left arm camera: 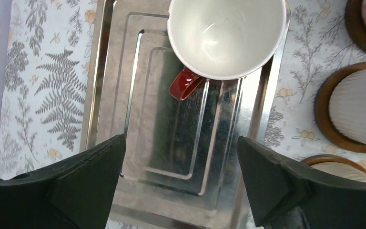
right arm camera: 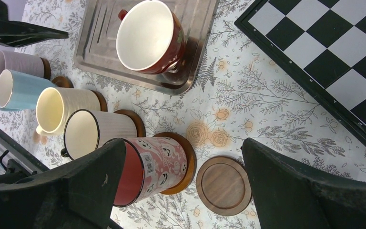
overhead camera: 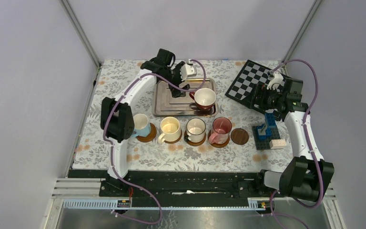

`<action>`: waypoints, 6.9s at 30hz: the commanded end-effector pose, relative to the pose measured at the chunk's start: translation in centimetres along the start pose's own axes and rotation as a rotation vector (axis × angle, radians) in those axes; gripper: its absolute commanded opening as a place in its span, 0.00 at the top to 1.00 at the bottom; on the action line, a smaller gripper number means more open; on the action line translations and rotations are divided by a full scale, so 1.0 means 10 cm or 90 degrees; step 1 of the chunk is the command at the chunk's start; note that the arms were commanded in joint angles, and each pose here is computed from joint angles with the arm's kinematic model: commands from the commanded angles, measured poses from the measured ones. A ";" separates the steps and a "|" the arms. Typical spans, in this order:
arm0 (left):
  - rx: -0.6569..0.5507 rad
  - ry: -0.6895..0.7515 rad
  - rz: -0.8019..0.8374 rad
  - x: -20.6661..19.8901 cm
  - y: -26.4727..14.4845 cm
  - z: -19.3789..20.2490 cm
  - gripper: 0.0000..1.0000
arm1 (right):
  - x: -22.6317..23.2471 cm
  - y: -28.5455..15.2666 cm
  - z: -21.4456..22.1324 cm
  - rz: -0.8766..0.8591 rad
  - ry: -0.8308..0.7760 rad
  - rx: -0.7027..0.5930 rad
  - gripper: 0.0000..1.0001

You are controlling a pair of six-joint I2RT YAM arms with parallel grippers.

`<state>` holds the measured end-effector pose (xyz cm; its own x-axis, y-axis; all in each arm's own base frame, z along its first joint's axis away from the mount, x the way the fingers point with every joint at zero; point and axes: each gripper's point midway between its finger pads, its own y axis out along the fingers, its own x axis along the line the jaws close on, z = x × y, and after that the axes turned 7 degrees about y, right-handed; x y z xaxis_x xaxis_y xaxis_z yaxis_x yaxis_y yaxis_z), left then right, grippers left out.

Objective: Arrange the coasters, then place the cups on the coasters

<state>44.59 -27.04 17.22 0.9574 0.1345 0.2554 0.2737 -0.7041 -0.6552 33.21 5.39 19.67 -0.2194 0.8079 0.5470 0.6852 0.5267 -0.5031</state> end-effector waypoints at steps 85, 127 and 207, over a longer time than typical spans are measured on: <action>-0.145 -0.242 -0.018 -0.31 0.90 -0.89 0.46 | -0.22 0.11 -0.39 0.099 -0.014 -0.030 0.01; 0.043 -0.323 -0.088 -0.43 1.49 -0.19 0.69 | -0.07 0.17 -0.47 0.131 -0.026 -0.036 0.00; -0.257 -0.348 -0.202 -2.35 0.59 -2.77 1.00 | -0.93 -0.86 -1.32 0.240 0.157 -0.289 0.01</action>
<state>19.90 -50.57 20.05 0.8081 0.5886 0.0230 0.5237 -0.7001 -0.4854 38.52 -10.00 26.12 0.2477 0.7896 0.5614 0.8984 0.0298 -0.4382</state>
